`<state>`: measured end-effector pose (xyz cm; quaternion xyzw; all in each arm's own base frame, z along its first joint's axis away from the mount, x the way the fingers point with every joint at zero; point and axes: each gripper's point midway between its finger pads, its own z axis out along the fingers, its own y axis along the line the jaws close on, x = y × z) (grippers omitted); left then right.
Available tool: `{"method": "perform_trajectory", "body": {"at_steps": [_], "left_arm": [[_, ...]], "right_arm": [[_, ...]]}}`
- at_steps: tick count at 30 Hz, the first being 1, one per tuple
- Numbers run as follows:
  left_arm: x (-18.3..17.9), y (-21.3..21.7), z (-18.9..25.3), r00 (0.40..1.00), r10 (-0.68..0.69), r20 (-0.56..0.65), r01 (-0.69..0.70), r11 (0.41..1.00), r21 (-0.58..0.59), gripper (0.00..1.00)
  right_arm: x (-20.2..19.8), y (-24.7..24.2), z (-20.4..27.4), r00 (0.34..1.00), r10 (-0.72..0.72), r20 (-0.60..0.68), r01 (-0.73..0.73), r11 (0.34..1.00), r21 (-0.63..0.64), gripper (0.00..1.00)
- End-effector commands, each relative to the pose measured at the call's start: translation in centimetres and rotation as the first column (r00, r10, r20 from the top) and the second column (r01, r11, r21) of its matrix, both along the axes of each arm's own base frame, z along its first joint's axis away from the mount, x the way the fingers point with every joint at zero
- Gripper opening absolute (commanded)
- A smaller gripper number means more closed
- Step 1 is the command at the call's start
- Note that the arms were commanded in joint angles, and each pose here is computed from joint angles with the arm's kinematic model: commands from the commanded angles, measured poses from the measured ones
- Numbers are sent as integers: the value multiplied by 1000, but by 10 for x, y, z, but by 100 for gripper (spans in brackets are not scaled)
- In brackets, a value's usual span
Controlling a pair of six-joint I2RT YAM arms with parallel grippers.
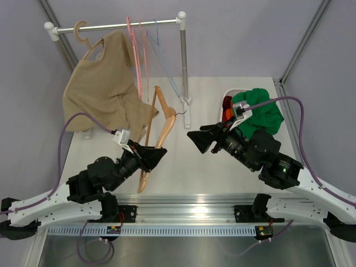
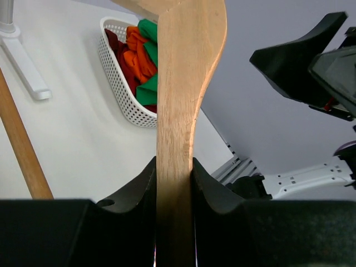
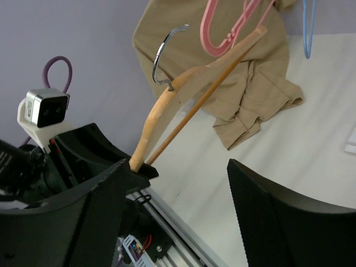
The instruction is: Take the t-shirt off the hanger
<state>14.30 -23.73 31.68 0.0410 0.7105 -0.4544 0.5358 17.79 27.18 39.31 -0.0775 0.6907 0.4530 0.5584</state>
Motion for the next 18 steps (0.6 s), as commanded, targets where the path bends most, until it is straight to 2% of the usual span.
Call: {"method": "perform_trajectory", "body": {"at_steps": [1, 6, 10, 13, 16, 18], "left_arm": [[-11, 22, 18, 1000, -16, 20, 18, 997, -78, 0], [-29, 46, 44, 997, -69, 47, 76, 983, -168, 0], [-44, 52, 42, 991, -135, -5, 131, 967, -217, 0], [-59, 71, 55, 984, -178, -16, 165, 940, -299, 0], [-76, 88, 83, 971, -235, 39, 233, 902, -364, 0], [-77, 85, 93, 968, -244, 57, 248, 905, -344, 0]], "right_arm": [[-21, -3, 0, 994, 108, 27, -106, 993, -50, 81], [-22, -19, -6, 997, 74, 32, -71, 994, -89, 82], [-16, -27, -12, 999, 26, 25, -23, 993, -119, 84], [-15, -30, -11, 1000, 15, 25, -12, 993, -120, 84], [-12, -30, -10, 1000, -2, 30, 5, 993, -118, 84], [-11, -29, -9, 999, -3, 35, 7, 993, -115, 84]]}}
